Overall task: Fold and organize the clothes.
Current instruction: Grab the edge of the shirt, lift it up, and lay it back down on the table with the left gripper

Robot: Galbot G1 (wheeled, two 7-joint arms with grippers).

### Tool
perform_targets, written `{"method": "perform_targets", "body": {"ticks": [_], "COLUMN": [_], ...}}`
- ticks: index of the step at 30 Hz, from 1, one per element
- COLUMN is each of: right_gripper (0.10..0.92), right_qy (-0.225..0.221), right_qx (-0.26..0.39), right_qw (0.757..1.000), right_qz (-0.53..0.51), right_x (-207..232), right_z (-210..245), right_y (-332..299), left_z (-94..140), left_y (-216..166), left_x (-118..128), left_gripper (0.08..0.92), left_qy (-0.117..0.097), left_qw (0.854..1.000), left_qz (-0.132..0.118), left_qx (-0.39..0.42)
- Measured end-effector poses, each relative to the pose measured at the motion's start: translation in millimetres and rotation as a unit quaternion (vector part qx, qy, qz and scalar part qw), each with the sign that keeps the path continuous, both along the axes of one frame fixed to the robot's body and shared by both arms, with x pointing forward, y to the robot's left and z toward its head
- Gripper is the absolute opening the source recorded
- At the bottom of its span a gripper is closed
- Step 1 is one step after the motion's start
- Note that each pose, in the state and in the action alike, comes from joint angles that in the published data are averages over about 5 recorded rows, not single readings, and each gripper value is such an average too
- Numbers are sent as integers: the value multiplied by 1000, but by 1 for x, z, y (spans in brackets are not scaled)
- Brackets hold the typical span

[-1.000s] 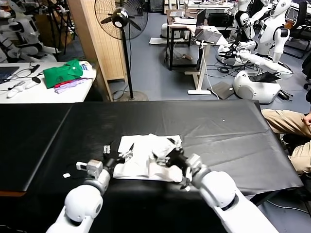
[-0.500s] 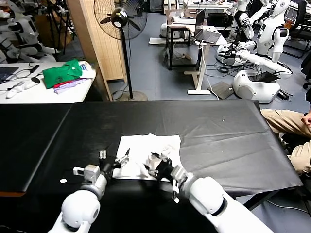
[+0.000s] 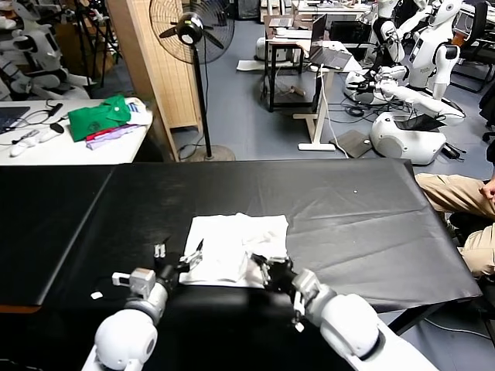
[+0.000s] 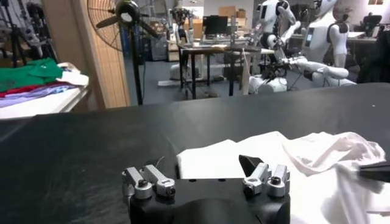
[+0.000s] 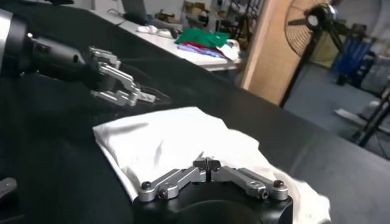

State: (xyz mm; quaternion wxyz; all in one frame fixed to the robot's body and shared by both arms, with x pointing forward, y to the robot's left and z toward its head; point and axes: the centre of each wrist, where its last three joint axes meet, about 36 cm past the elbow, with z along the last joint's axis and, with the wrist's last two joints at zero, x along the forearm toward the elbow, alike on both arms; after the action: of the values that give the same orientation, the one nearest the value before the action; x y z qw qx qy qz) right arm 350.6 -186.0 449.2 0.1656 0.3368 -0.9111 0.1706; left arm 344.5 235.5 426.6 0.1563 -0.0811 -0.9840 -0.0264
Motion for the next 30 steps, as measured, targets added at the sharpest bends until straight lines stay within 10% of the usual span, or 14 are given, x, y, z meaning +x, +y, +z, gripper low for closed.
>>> {"method": "perform_targets", "body": {"ticks": [6, 18, 30], "right_gripper": [185, 771, 798], "right_qy": [10, -39, -63], "right_qx": [-11, 14, -30], "right_qw": [999, 996, 997], "right_qz": [-28, -74, -23], "right_x": [-29, -42, 57], "right_z": [7, 43, -13], "right_y": [-15, -25, 27], "left_z": [1, 3, 2], "left_y": [3, 12, 16], "left_x": [-1, 1, -11], "left_gripper": [798, 798, 798], "left_qy": [-2, -5, 0], "left_qw": [1000, 1000, 1000], "left_qz": [5, 13, 22], "left_qx": [1, 4, 11]}}
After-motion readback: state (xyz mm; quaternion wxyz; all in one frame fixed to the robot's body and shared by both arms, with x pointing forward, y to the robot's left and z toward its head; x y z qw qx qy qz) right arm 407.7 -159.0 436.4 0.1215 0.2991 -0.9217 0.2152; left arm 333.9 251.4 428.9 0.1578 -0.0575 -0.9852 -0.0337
